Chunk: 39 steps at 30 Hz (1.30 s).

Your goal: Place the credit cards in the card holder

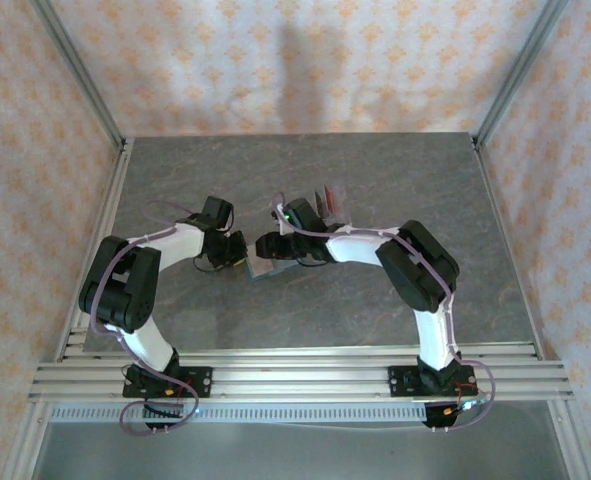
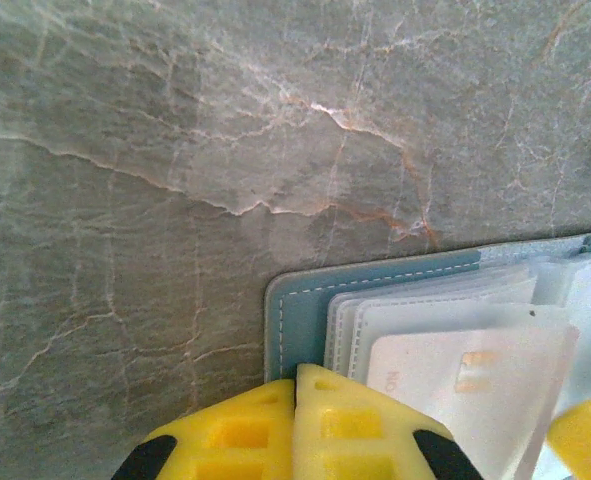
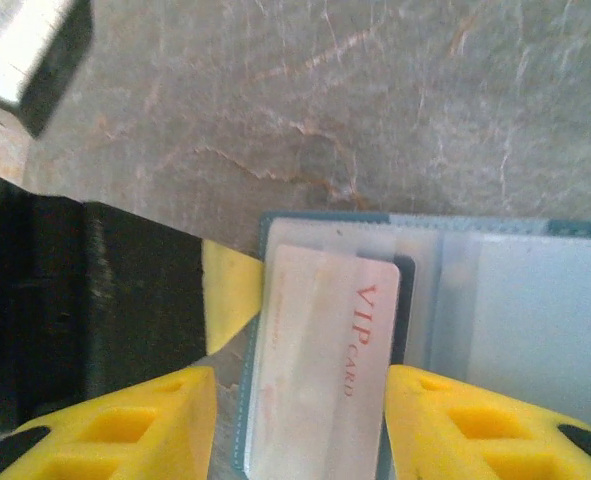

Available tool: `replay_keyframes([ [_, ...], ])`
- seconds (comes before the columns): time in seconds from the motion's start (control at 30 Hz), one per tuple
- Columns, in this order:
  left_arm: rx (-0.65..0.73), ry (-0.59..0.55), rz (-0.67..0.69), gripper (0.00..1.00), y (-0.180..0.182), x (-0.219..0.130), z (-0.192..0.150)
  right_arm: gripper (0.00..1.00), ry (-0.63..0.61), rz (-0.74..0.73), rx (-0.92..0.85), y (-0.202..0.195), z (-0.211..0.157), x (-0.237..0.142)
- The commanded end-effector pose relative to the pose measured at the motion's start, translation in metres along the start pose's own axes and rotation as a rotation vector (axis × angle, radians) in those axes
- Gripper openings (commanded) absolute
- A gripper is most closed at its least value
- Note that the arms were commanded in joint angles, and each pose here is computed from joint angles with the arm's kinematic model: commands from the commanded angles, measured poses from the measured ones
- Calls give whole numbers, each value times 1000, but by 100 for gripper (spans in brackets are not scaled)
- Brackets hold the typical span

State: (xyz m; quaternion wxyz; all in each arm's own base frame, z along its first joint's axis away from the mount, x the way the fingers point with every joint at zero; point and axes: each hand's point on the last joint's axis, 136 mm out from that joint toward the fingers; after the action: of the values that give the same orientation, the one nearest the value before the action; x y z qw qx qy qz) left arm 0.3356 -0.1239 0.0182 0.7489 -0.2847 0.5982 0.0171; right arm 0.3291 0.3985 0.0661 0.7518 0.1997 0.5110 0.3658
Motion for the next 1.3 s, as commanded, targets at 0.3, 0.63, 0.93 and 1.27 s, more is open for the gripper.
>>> replay_keyframes([
  [0.3, 9, 49, 51, 3, 12, 14, -10, 37, -81, -133, -85, -14, 38, -32],
  [0.63, 8, 54, 50, 3, 12, 16, -11, 31, 37, -366, -203, -49, 18, -18],
  [0.93, 8, 55, 53, 3, 13, 16, -12, 31, 91, -475, -244, -71, 1, -3],
  [1.27, 7, 56, 52, 3, 13, 17, -11, 36, 64, -587, -282, -86, -10, -11],
])
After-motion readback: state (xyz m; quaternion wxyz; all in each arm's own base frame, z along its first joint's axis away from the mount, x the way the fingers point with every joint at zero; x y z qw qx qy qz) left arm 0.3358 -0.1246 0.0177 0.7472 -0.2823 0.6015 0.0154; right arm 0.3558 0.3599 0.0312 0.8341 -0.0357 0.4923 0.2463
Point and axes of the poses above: each hand's point on the last joint's axis, 136 mm out from that joint toward the fingers, its own x axis out along the fingers, its own y axis along the line the jaws close on, z = x × y, and after that the axes turned 2 degrees about x, right-handed
